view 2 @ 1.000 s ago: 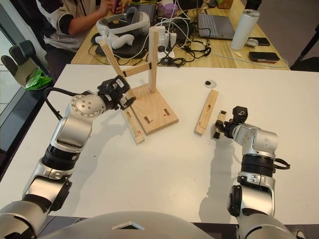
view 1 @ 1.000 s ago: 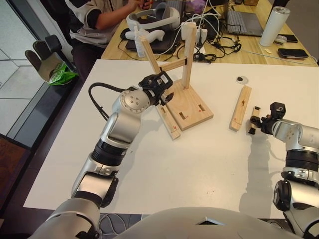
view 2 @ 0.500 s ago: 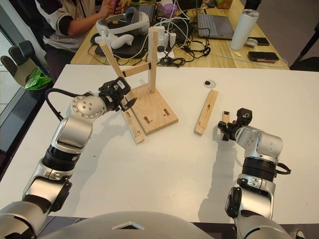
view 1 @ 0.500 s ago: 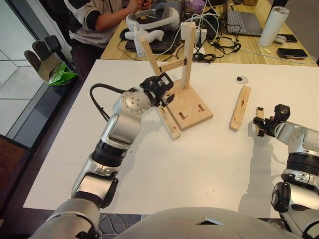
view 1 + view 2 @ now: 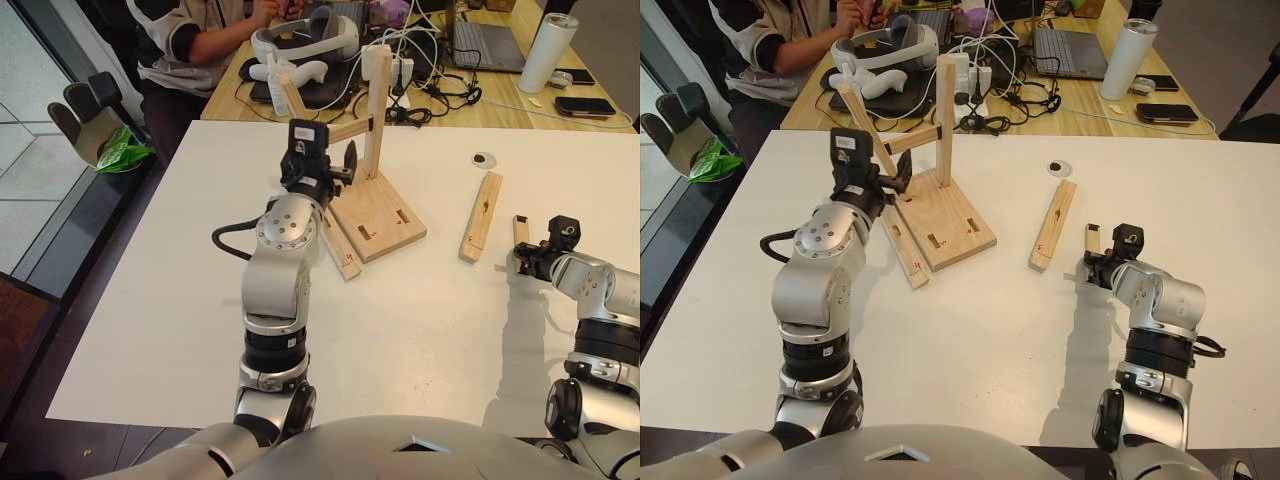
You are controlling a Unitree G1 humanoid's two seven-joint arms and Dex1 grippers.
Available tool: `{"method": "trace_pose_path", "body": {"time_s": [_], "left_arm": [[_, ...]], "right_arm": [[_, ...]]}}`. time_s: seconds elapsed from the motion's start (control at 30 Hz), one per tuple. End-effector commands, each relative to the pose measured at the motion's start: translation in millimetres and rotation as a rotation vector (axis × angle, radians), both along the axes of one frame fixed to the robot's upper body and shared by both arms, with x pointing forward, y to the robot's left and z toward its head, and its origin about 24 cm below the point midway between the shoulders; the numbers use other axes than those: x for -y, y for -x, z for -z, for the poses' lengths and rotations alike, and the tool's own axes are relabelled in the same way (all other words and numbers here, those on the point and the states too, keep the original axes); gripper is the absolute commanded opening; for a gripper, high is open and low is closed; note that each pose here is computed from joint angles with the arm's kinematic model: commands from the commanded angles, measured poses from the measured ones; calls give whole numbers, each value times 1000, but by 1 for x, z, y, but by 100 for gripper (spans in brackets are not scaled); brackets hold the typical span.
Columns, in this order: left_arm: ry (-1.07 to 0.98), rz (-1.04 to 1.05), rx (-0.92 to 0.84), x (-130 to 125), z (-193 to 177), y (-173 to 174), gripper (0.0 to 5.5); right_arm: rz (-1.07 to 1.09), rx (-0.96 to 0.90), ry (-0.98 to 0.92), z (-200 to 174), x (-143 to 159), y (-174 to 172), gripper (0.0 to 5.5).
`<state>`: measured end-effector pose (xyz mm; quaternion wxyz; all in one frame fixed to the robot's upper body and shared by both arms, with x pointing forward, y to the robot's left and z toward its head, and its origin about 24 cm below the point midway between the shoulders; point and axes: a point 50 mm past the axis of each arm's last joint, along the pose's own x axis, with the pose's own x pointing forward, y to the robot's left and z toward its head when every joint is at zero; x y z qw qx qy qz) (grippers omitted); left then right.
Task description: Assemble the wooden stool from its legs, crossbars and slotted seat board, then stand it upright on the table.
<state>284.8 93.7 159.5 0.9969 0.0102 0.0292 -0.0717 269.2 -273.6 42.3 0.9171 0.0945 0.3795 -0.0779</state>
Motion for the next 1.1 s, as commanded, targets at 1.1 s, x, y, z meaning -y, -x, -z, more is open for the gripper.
{"method": "trace_pose_path", "body": {"time_s": [1.1], "left_arm": [[204,647,-128,2,-28,-7,368]], "right_arm": [[-563,989,-90,-128,-161,-16,130]]}}
